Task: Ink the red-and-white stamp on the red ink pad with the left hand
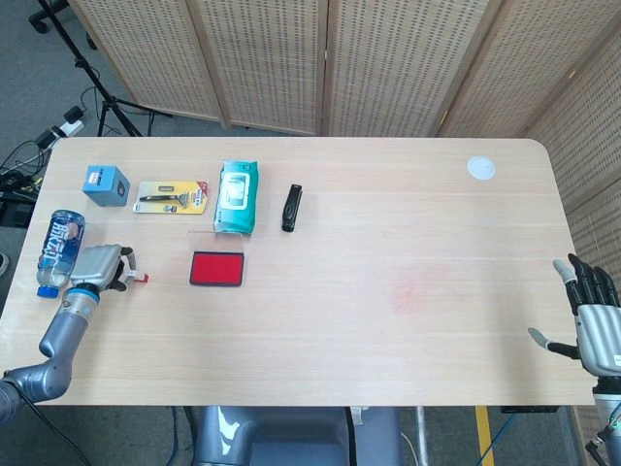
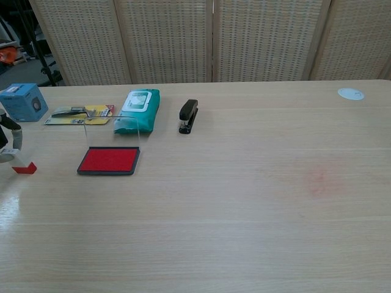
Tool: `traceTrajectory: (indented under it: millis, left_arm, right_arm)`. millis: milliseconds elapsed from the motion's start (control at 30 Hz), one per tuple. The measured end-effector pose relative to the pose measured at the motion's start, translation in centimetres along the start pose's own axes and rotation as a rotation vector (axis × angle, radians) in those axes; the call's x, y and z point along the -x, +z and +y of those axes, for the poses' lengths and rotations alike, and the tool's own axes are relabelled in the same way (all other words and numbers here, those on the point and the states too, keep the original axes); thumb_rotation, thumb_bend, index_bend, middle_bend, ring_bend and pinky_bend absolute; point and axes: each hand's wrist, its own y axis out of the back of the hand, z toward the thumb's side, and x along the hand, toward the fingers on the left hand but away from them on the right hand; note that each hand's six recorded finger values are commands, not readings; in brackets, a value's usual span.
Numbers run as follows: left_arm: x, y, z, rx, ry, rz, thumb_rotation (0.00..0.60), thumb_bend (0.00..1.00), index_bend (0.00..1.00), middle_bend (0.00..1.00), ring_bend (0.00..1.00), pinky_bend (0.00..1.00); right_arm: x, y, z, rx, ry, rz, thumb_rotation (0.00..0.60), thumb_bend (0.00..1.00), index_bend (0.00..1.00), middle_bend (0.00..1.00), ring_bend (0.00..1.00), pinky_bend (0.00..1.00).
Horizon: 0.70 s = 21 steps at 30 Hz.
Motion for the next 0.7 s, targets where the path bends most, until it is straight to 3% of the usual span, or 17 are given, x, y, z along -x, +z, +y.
traceTrajectory:
  millis: [300,700]
  left_arm:
    - [1.3,2.3,1.9,0.018,0.003,-0.063,0.600,0.38,0.62,0.91,0.98,0.95]
    - [2.3,9.3,6.5,-0.021,0.004,-0.160,0.600,0.38,0.62,0.91,0.98,0.95]
  right_arm:
    - [0.0,-0.1,0.1,0.009,-0.001,0.000,0.600,0.00,0.00,0.00,0.00,0.00]
    - [0.3,-0.5,0.1,0.017,0.007,-0.014,0.600,0.00,0.00,0.00,0.00,0.00]
